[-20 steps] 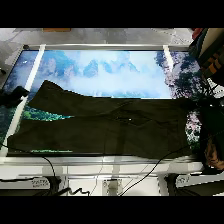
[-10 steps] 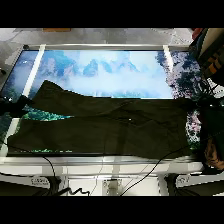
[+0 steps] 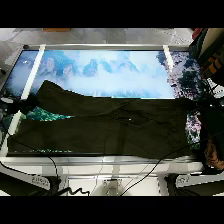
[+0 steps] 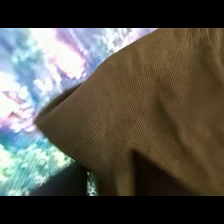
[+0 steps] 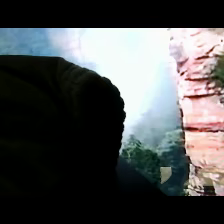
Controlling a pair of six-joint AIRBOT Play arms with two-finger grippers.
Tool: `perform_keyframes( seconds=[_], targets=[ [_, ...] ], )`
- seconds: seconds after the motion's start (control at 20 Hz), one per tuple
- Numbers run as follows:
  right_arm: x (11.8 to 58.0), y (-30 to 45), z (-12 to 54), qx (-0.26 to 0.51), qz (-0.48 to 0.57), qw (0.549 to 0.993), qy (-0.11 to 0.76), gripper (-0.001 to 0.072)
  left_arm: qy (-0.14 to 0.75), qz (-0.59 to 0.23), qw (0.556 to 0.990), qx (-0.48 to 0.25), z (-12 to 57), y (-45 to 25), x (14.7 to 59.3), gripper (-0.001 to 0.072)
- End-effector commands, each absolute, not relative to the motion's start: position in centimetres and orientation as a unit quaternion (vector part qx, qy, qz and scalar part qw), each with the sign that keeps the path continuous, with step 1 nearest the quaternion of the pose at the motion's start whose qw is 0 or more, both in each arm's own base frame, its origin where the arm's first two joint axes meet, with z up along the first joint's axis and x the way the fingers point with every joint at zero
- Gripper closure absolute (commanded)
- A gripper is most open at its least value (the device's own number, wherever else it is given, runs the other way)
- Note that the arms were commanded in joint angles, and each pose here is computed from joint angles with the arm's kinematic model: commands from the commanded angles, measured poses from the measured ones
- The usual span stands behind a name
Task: Fold the clothes and pants, and hang the long-sleeved shirts on hangers.
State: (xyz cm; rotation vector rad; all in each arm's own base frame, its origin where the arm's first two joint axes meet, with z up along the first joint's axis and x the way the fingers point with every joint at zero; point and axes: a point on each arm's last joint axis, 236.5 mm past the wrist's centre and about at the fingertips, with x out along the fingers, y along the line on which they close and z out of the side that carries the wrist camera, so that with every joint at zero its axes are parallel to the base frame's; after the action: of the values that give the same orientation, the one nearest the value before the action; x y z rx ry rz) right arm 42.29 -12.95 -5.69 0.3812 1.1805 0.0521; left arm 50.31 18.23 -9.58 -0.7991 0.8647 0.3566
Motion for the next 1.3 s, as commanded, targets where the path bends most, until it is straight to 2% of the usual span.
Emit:
perform_keyframes(
  seconds=[0.0,0.25,0.4,0.45,0.55,0.65,0.75,1.05,1.25],
  targets=[
    [43.5,-14.0,-5.4,0.173,0.007,0.830,0.530,0.0676,0.336,0.175,0.860,-0.343,-6.8,18.6,53.9,0.0698],
    [47.2,-17.3,-3.6,0.183,-0.063,0.874,0.446,0.0677,0.205,0.166,0.914,-0.308,5.5,20.6,57.9,0.0699],
    [47.8,-18.1,-3.2,0.181,-0.076,0.881,0.429,0.0677,0.165,0.159,0.937,-0.263,11.4,21.2,58.0,0.0699],
    [47.8,-18.1,-3.3,0.181,-0.076,0.881,0.430,0.0677,0.177,0.152,0.939,-0.251,11.8,20.7,57.6,0.0699],
    [47.9,-18.3,-3.4,0.179,-0.079,0.882,0.429,0.0678,0.258,0.138,0.935,-0.202,9.7,19.4,55.6,0.0699],
    [48.2,-18.7,-3.4,0.177,-0.085,0.885,0.421,0.0678,0.377,0.135,0.905,-0.141,5.6,19.0,51.9,0.0700],
    [48.3,-18.8,-3.9,0.179,-0.087,0.884,0.423,0.0678,0.451,0.143,0.874,-0.114,2.7,19.0,48.8,0.0700],
    [48.3,-18.8,-6.0,0.187,-0.089,0.876,0.435,0.0677,0.517,0.152,0.836,-0.102,-0.2,18.4,44.6,0.0701],
    [49.8,-18.5,-5.8,0.174,-0.095,0.888,0.414,0.0677,0.484,0.199,0.850,-0.067,2.3,19.6,42.3,0.0701]
  ],
)
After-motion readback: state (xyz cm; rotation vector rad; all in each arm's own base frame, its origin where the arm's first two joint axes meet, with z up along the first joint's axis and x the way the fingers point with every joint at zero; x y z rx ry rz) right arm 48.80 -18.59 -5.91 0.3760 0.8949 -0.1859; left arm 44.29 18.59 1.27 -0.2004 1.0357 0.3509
